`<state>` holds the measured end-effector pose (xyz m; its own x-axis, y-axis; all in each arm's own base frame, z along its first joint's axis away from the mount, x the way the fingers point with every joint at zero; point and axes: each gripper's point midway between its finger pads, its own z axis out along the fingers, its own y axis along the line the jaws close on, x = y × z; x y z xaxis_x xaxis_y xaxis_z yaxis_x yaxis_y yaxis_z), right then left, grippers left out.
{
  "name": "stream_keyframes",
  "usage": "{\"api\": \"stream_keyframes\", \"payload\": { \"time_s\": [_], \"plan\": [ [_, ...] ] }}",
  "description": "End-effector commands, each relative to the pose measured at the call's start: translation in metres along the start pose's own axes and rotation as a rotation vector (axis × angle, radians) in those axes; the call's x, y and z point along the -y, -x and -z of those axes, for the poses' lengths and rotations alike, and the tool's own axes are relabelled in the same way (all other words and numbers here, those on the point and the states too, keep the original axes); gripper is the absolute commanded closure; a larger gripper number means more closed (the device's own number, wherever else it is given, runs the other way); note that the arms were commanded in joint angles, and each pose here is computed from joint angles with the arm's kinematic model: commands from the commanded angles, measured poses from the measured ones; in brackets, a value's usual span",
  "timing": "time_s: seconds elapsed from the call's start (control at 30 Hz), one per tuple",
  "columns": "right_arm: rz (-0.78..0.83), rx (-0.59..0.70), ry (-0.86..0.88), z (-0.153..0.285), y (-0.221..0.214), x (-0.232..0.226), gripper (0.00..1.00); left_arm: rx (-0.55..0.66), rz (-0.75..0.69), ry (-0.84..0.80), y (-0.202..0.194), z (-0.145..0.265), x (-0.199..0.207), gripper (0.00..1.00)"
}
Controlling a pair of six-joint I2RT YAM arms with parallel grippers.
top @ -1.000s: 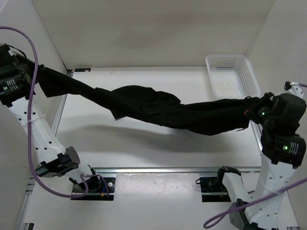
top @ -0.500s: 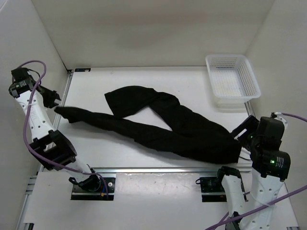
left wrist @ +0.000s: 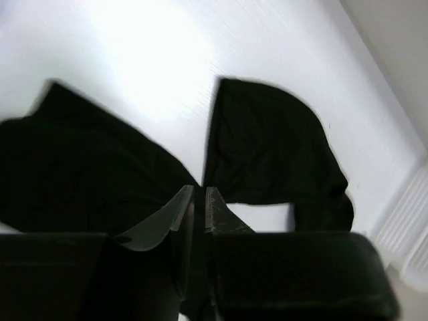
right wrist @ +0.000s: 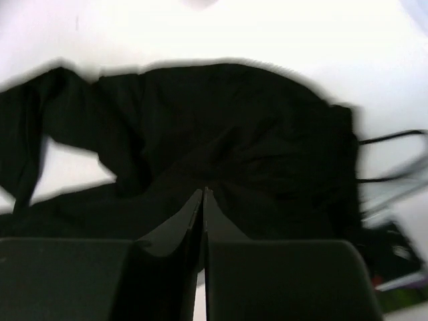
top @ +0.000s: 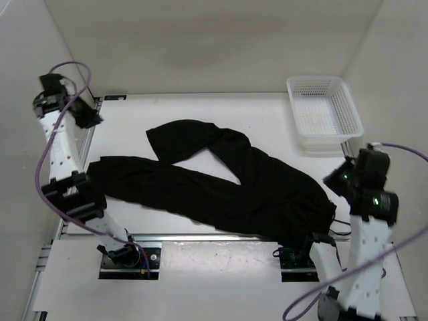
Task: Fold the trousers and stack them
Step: Flatten the trousers out
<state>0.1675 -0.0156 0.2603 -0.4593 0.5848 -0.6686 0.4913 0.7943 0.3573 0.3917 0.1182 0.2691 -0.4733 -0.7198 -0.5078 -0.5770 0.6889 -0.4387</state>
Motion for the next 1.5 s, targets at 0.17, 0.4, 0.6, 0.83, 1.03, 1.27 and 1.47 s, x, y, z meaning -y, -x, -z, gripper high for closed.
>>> {"api": "stream_keyframes", "payload": {
  "time_s": [0.17, 0.4, 0.6, 0.83, 1.03, 1.27, 1.47],
  "plan": [
    [0.025, -0.304, 0.290, -0.092, -0.035, -0.063, 0.76, -0.311, -0.358, -0.051, -0.111, -0.111, 0.083, 0.47],
    [0.062, -0.274, 0.256, -0.101, -0.022, -0.061, 0.59, -0.389, -0.305, 0.109, -0.151, -0.173, 0.066, 0.47],
    [0.059, -0.294, 0.256, -0.106, -0.031, -0.057, 0.51, -0.421, -0.329, 0.198, -0.175, -0.203, 0.045, 0.44],
    [0.058, -0.301, 0.252, -0.109, -0.037, -0.054, 0.50, -0.451, -0.334, 0.244, -0.193, -0.223, 0.038, 0.60],
    [0.068, -0.295, 0.245, -0.110, -0.035, -0.053, 0.50, -0.459, -0.334, 0.250, -0.191, -0.231, 0.041, 0.90],
    [0.070, -0.282, 0.240, -0.111, -0.029, -0.055, 0.50, -0.317, -0.289, 0.262, -0.121, -0.199, 0.048, 0.90],
    [0.070, -0.281, 0.241, -0.111, -0.026, -0.056, 0.50, -0.092, -0.125, 0.195, -0.012, -0.144, 0.038, 0.90]
  ]
}}
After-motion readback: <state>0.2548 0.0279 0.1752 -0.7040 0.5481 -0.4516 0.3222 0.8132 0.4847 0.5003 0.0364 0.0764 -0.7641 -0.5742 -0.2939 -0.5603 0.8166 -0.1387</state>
